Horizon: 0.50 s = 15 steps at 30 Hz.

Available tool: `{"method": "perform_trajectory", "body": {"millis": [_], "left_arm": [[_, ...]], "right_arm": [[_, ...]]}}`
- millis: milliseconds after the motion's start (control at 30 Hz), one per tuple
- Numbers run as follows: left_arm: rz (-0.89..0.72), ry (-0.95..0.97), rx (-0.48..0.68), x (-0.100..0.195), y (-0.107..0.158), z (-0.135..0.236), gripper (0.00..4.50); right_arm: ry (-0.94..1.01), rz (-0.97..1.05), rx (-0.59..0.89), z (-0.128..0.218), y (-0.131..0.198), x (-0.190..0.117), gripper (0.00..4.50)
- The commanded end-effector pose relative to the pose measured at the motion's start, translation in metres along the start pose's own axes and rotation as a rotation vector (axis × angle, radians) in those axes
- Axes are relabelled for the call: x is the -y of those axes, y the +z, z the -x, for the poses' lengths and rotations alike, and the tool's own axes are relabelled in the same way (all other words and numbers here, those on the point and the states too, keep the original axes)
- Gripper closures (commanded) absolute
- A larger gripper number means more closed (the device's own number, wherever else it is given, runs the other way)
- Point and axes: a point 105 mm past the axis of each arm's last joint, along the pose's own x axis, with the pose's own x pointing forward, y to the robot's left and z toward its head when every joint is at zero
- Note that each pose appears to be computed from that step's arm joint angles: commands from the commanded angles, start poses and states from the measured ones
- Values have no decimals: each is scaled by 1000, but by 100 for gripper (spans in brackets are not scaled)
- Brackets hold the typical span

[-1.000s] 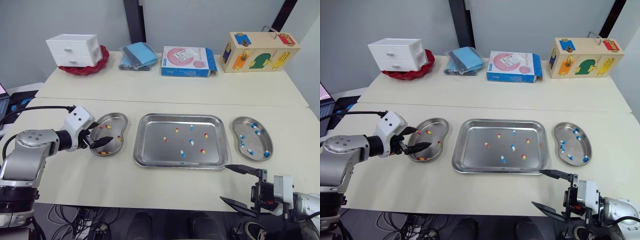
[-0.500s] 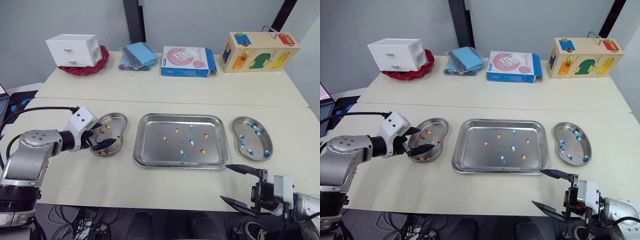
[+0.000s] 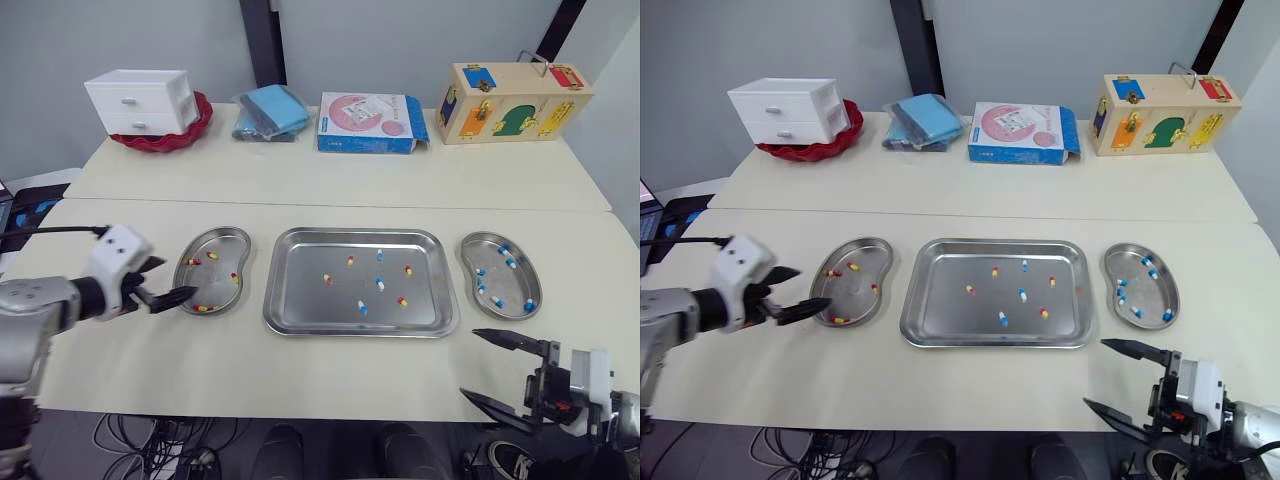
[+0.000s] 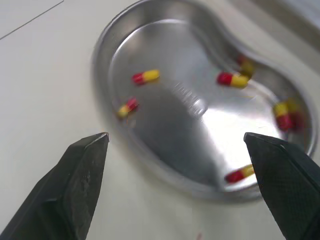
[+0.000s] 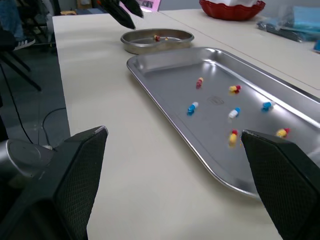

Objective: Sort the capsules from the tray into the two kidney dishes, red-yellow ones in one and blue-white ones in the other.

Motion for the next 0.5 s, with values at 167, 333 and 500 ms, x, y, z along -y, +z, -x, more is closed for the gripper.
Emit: {"method": "perform_trajectory", "body": {"millis": [167, 333, 500], "left_arm": [[47, 159, -46, -30, -28, 42, 1], [69, 215, -84, -38, -48, 56, 1], [75, 221, -83, -38, -51, 58, 1]], "right_arm": [[-131, -29, -100, 39, -3, 33, 0], [-160, -36, -150, 55, -13, 44, 0], [-148, -36, -157, 55, -17, 45, 0]]}}
